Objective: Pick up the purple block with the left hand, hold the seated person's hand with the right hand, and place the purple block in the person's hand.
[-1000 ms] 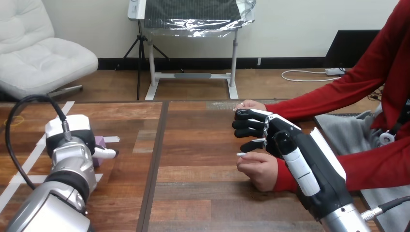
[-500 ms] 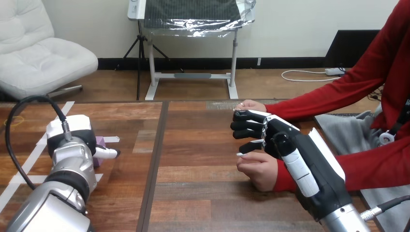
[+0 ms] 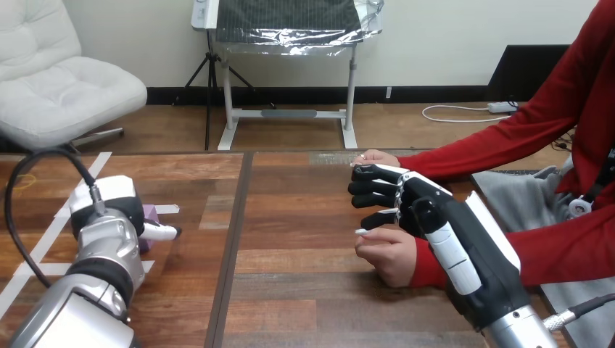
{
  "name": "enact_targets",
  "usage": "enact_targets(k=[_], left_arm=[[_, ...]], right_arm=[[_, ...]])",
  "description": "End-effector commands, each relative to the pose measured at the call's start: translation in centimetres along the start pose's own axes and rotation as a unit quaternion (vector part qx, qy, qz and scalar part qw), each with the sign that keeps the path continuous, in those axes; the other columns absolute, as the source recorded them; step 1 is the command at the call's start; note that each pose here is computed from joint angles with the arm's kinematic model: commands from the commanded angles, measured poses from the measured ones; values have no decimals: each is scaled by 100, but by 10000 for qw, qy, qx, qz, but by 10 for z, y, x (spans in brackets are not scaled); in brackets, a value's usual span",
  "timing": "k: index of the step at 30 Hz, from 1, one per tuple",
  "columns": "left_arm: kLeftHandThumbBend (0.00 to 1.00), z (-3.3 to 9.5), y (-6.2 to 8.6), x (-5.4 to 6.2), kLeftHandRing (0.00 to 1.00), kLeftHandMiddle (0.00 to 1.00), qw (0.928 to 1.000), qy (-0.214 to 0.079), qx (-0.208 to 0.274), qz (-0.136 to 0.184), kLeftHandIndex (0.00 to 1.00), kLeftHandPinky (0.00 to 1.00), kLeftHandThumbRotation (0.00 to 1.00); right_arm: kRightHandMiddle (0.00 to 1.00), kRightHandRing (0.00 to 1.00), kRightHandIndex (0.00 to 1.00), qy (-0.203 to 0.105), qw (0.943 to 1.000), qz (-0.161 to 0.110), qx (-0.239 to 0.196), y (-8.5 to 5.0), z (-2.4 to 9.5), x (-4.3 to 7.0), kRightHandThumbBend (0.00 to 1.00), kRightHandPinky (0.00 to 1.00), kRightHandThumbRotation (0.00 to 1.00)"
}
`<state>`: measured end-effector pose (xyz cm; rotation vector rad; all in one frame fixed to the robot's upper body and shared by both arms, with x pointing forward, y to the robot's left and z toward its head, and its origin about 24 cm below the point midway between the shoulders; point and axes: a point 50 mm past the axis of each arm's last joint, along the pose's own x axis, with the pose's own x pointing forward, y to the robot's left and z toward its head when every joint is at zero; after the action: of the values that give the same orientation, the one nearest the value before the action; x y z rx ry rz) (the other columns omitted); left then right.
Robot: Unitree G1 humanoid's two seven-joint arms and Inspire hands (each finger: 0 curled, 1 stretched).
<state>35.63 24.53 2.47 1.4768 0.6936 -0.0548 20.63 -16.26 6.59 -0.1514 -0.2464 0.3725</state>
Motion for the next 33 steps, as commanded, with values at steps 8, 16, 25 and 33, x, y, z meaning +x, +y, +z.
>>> enact_targets(k=[8, 16, 25, 33], left_arm=[[65, 9, 13, 0, 84, 84, 9984, -279, -388, 308, 81, 83, 59], [66, 9, 14, 0, 80, 80, 9973, -346, -518, 392, 77, 78, 56], [64, 10, 15, 0, 75, 75, 9963, -385, -643, 422, 73, 71, 56], [64, 10, 19, 0, 67, 68, 9949, -399, -752, 542, 67, 62, 55]], right_arm=[[76, 74, 77, -499, 9986, 3, -160, -6, 18, 11, 80, 63, 100], [75, 74, 77, -492, 9987, -8, -130, -5, 17, 12, 79, 63, 100], [75, 73, 76, -486, 9988, -18, -99, -4, 17, 13, 80, 62, 100], [75, 73, 76, -494, 9987, -34, -73, -5, 16, 14, 81, 62, 100]])
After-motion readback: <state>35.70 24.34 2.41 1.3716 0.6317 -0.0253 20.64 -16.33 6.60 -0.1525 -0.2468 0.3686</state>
